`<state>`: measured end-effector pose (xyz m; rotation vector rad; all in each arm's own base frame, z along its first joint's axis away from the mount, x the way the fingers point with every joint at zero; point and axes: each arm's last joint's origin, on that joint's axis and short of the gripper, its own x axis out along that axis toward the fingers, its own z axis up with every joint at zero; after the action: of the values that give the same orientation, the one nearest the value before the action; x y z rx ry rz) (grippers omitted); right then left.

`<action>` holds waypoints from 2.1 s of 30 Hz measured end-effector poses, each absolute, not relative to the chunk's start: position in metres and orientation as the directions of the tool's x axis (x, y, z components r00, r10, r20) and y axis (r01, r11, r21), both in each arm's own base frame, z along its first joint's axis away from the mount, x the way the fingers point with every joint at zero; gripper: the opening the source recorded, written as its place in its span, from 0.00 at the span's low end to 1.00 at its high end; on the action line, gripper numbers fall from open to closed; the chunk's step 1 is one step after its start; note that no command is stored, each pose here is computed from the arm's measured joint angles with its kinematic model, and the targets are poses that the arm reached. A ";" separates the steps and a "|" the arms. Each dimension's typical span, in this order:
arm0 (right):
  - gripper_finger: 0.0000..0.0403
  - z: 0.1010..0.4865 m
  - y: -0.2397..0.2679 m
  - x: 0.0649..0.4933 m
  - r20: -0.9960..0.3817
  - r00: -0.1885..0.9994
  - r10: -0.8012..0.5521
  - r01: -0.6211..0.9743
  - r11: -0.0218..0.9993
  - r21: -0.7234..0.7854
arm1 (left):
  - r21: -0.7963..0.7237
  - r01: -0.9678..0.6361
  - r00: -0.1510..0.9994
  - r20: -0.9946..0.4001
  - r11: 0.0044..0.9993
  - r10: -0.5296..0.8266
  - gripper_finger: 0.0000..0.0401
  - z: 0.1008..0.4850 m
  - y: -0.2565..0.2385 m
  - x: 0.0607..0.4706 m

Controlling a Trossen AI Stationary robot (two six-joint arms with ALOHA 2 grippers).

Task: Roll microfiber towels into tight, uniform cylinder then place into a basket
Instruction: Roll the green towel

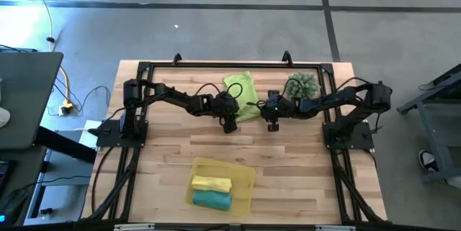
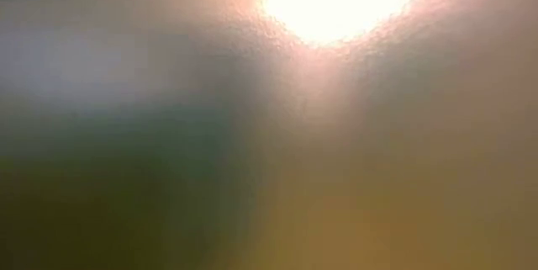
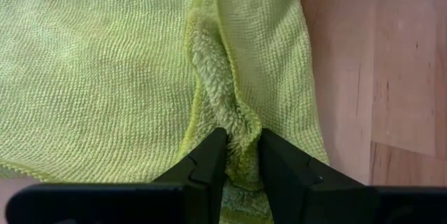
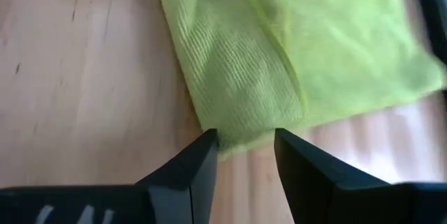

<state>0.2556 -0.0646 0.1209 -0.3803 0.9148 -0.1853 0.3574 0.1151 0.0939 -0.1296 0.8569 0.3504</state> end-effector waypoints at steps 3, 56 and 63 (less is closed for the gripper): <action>0.33 0.134 -0.057 0.252 -0.717 0.597 -0.360 0.010 0.897 -0.442 | 0.032 -0.348 0.602 -0.758 0.937 0.250 0.19 0.094 0.115 0.357; 0.01 0.090 -0.064 0.267 -0.746 0.665 -0.031 0.060 0.998 0.012 | 0.110 -0.309 0.590 -0.757 0.945 0.281 0.19 0.155 0.106 0.337; 0.00 0.103 -0.073 0.274 -0.700 0.671 0.244 0.173 0.867 0.468 | 0.110 -0.247 0.642 -0.726 0.963 0.248 0.19 0.176 0.084 0.338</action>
<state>0.2742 -0.0732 0.1028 0.5369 0.8451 0.0424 0.3381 0.0841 0.1763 0.0004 0.8272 0.2821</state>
